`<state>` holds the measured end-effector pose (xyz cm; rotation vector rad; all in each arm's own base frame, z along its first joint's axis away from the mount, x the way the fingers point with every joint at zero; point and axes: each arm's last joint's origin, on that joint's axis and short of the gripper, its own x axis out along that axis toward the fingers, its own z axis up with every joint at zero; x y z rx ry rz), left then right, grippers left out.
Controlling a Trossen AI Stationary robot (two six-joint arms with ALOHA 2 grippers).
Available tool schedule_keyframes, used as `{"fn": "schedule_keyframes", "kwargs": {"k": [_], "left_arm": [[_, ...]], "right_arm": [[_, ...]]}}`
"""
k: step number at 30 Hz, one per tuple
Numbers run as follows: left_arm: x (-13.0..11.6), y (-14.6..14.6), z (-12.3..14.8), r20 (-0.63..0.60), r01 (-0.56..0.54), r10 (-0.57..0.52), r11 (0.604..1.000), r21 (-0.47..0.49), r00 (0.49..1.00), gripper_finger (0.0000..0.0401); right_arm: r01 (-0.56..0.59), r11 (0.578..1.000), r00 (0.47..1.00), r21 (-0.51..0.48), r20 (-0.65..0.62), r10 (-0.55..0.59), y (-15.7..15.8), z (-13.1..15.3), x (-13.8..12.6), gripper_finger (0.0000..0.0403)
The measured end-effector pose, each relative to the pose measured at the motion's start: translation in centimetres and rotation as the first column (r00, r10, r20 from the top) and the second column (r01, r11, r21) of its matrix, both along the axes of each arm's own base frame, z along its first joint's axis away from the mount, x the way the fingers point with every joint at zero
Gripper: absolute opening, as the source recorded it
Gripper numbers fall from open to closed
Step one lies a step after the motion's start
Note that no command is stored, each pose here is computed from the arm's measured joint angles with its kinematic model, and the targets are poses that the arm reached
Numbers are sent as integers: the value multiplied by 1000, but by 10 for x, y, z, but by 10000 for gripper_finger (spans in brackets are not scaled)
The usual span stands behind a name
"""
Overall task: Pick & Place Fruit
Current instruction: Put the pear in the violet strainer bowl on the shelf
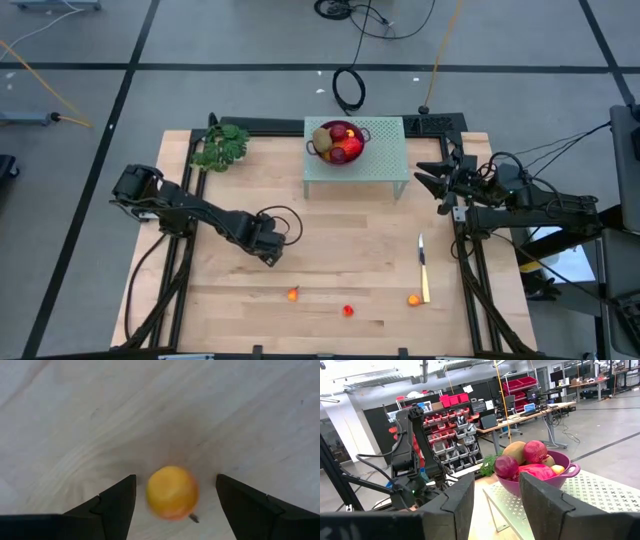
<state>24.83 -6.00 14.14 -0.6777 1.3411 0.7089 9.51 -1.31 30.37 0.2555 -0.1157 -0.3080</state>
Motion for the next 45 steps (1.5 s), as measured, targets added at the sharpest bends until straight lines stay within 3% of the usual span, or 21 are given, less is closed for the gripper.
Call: {"fn": "schedule_keyframes", "kwargs": {"k": [5,26,34,45], "left_arm": [[7,-1,1,67,38,-38,999,-3,997,273],[5,-2,0,48,-9,12,999,-49,999,273],[7,-5,2,47,3,2,996,-92,999,273],[5,-9,6,26,39,-38,996,-78,999,273]], "right_arm": [[0,1000,1000,0,0,0,0,0,0,151],[0,1000,1000,25,9,0,0,0,0,151],[1,1000,1000,25,9,-2,0,0,0,151],[1,1000,1000,25,9,-2,0,0,0,151]]}}
